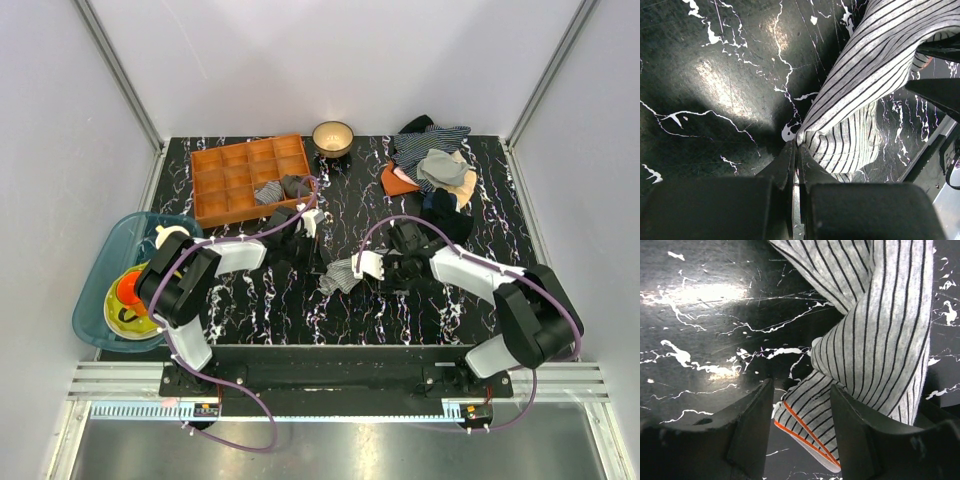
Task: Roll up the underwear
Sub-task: Flatten out the underwear at the center of the board.
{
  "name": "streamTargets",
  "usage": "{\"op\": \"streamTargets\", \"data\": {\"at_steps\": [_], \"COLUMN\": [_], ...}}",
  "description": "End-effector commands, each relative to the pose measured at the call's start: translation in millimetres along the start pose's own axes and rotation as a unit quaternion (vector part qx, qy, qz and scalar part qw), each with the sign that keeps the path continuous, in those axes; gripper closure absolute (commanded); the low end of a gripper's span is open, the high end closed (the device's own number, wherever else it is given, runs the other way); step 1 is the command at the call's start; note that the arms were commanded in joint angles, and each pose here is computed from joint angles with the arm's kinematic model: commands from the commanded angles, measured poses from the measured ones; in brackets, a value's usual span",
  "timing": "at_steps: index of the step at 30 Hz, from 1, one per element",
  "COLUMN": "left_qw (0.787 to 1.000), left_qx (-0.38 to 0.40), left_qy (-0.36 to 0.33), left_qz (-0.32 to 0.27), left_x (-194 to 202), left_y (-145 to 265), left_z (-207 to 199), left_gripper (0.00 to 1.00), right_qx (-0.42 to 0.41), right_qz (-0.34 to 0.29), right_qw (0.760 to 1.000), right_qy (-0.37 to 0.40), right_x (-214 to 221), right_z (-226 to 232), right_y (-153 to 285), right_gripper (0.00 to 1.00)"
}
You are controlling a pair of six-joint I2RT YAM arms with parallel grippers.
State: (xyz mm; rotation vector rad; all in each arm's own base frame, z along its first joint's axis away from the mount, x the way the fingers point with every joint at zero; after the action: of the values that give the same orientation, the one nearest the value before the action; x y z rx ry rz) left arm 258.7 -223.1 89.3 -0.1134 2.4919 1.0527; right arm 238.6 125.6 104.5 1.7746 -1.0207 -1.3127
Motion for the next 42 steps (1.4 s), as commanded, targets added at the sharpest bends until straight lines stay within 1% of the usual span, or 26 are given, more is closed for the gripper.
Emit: {"op": "streamTargets", "data": {"at_steps": [1,2,3,6,7,9,10,14,15,20,22,24,25,27,28,29,31,32,33,35,36,37,39,40,41,42], "left_qw": [0.999,0.999,0.999,0.999,0.999,0.999,0.999,0.998,0.998,0.997,0.996,0.995,0.993,0.991,0.988,0.988,0.985,0.985,0.985,0.985,0.984,0.982,0.976,0.971,0.962,0.959], "left_qx": [0.028,0.028,0.027,0.025,0.025,0.024,0.024,0.019,0.017,0.004,0.000,-0.008,-0.008,-0.021,-0.019,-0.026,-0.027,-0.030,-0.031,-0.019,-0.016,-0.008,0.004,0.016,0.017,0.020], "left_qy": [-0.020,-0.021,-0.022,-0.024,-0.026,-0.029,-0.030,-0.040,-0.044,-0.055,-0.057,-0.061,-0.067,-0.071,-0.080,-0.081,-0.090,-0.089,-0.088,-0.095,-0.097,-0.106,-0.131,-0.153,-0.182,-0.199], "left_qz": [-0.025,-0.026,-0.027,-0.026,-0.028,-0.032,-0.032,-0.040,-0.042,-0.057,-0.066,-0.080,-0.097,-0.111,-0.130,-0.131,-0.146,-0.142,-0.143,-0.145,-0.148,-0.158,-0.173,-0.183,-0.202,-0.202], "left_x": [-13.5,-13.8,-13.6,-13.7,-14.0,-15.2,-14.9,-17.3,-17.7,-20.0,-24.4,-30.8,-36.1,-39.6,-45.3,-45.1,-47.6,-45.1,-43.8,-39.8,-38.6,-37.0,-32.4,-27.8,-28.5,-20.9], "left_y": [10.4,11.0,11.6,13.2,13.6,16.8,18.2,30.1,32.5,50.5,57.5,70.4,81.1,94.3,106.9,112.8,126.8,130.1,132.5,138.0,139.9,145.2,147.4,151.6,152.2,147.6], "left_z": [-12.9,-13.2,-13.3,-13.8,-14.5,-16.0,-16.6,-22.5,-22.7,-28.4,-30.7,-36.6,-41.3,-45.2,-52.6,-54.2,-61.9,-62.6,-63.5,-67.6,-68.2,-71.9,-75.0,-84.7,-89.7,-90.1], "left_gripper": [1.00,1.00,1.00,1.00,1.00,1.00,1.00,1.00,1.00,1.00,1.00,1.00,1.00,1.00,1.00,1.00,0.97,0.92,0.78,0.62,0.56,0.46,0.39,0.31,0.27,0.25], "right_qx": [0.011,0.006,-0.003,-0.014,-0.013,-0.021,-0.021,-0.029,-0.020,-0.011,0.018,0.057,0.075,0.111,0.119,0.131,0.130,0.134,0.129,0.111,0.103,0.096,0.083,0.079,0.073,0.068], "right_qz": [0.018,0.014,0.013,-0.001,-0.006,-0.018,-0.035,-0.077,-0.086,-0.110,-0.107,-0.116,-0.117,-0.136,-0.142,-0.153,-0.167,-0.175,-0.180,-0.195,-0.198,-0.204,-0.204,-0.205,-0.205,-0.207], "right_qw": [1.000,1.000,1.000,0.999,0.999,0.998,0.997,0.993,0.992,0.990,0.989,0.987,0.986,0.981,0.979,0.977,0.975,0.973,0.972,0.971,0.970,0.970,0.969,0.968,0.968,0.967], "right_qy": [-0.017,-0.022,-0.028,-0.043,-0.051,-0.058,-0.066,-0.082,-0.086,-0.089,-0.097,-0.094,-0.090,-0.082,-0.080,-0.074,-0.073,-0.072,-0.078,-0.081,-0.091,-0.095,-0.113,-0.118,-0.124,-0.132], "right_x": [4.7,3.5,2.1,-4.3,-6.9,-14.6,-20.9,-43.2,-47.4,-64.8,-69.4,-81.4,-85.4,-99.3,-103.6,-111.0,-117.5,-121.0,-122.7,-124.1,-123.7,-123.8,-120.3,-119.6,-118.0,-117.6], "right_z": [-0.9,-0.4,0.2,-0.3,-1.0,-2.6,-3.2,-6.7,-7.5,-11.9,-19.5,-33.2,-38.5,-50.7,-53.3,-57.1,-57.7,-57.9,-56.3,-52.4,-50.7,-49.1,-46.4,-45.5,-43.9,-42.9], "right_y": [-10.5,-11.1,-9.8,-4.6,-0.4,8.1,14.9,46.1,55.2,87.0,99.2,122.0,131.4,158.0,166.4,181.0,192.1,199.3,200.2,195.6,191.8,188.6,176.7,173.2,168.4,166.1], "right_gripper": [0.48,0.53,0.62,0.79,0.86,0.90,0.92,0.93,0.94,0.94,0.96,0.97,0.97,0.98,0.99,0.99,0.99,0.99,0.99,0.99,0.99,0.99,0.99,0.99,0.99,0.99]}}
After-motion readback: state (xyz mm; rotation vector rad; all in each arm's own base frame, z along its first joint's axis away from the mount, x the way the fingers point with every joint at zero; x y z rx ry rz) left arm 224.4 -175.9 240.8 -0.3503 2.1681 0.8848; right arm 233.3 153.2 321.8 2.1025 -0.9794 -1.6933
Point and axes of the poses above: each gripper's point midway between its finger pads, its own y axis back along the fingers, its own z axis along the line the jaws close on, x = y × z, the point moved 9 cm from there along y, back along the fingers, and after that the axes turned 5 degrees about y, right-handed, at the moved point
